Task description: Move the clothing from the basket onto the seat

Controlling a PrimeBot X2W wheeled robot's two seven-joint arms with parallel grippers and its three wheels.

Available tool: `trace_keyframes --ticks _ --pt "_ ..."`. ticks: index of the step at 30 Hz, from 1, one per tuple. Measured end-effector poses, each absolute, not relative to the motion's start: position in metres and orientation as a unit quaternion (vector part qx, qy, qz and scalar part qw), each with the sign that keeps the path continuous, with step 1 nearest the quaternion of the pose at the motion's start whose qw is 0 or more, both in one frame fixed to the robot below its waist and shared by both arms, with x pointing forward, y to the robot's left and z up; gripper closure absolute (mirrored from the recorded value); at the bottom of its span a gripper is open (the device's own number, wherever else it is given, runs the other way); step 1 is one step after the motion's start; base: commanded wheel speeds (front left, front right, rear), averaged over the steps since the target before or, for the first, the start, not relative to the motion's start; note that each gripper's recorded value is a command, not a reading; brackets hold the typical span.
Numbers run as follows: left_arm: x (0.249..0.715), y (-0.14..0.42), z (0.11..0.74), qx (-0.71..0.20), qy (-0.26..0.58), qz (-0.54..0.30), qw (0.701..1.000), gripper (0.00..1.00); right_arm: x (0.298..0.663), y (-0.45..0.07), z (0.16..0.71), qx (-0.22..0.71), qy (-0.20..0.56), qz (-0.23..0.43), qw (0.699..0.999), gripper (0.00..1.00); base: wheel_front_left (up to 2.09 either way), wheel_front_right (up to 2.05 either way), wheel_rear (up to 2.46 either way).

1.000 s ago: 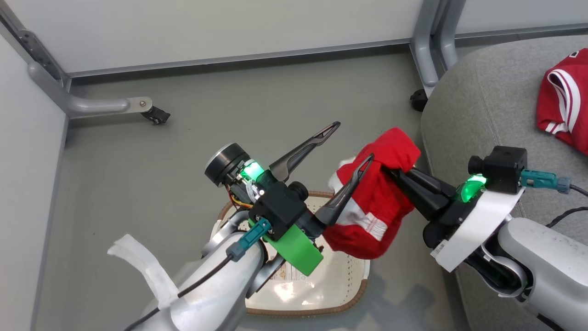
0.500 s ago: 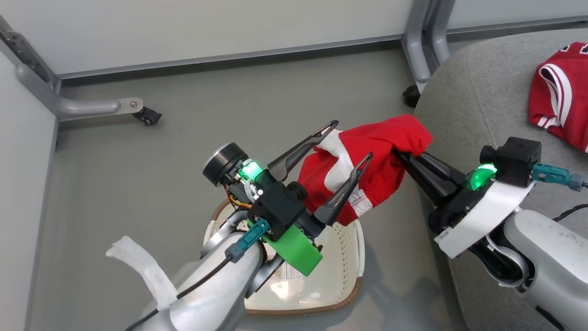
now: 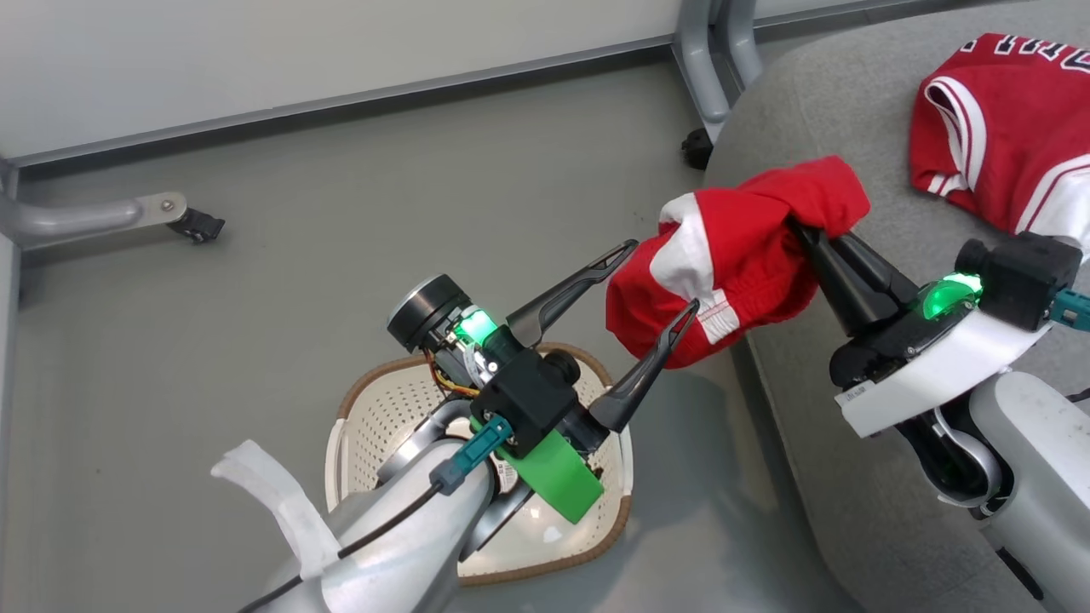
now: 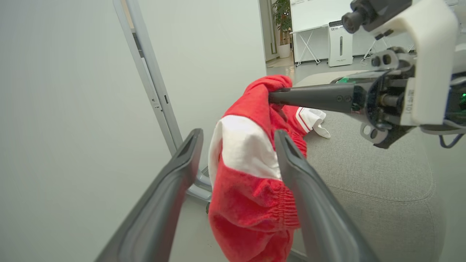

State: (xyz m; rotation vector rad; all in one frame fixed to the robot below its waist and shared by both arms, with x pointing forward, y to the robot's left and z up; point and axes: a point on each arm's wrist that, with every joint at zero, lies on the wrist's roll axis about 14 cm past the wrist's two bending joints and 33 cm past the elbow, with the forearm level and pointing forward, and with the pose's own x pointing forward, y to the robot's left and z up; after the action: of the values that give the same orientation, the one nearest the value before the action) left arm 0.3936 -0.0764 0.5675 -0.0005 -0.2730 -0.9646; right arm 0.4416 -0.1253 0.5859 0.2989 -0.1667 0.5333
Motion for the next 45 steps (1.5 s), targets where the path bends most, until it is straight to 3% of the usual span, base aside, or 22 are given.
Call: trace_keyframes --ticks 20,31,38,45 --pt "0.38 -0.146 0.546 -0.027 -0.112 -0.564 0.817 0.0 0.415 -0.245 0.586 0.113 -0.117 0.068 0.984 1.0 0.0 0.0 0.0" --pt "0.375 -0.166 0.536 -0.046 -0.101 -0.59 0.8 0.0 0.401 -0.277 0.578 0.084 -0.111 0.009 0.99 1.0 0.0 0.0 0.0" --pt "0.382 -0.161 0.534 -0.05 -0.098 -0.58 0.807 0.0 0.41 -0.299 0.595 0.048 -0.137 -0.019 0.989 1.0 0.0 0.0 0.0" --pt "0.391 -0.159 0.523 -0.056 -0.09 -0.576 0.81 0.0 0.444 -0.328 0.634 0.001 -0.187 -0.05 0.981 1.0 0.0 0.0 0.0"
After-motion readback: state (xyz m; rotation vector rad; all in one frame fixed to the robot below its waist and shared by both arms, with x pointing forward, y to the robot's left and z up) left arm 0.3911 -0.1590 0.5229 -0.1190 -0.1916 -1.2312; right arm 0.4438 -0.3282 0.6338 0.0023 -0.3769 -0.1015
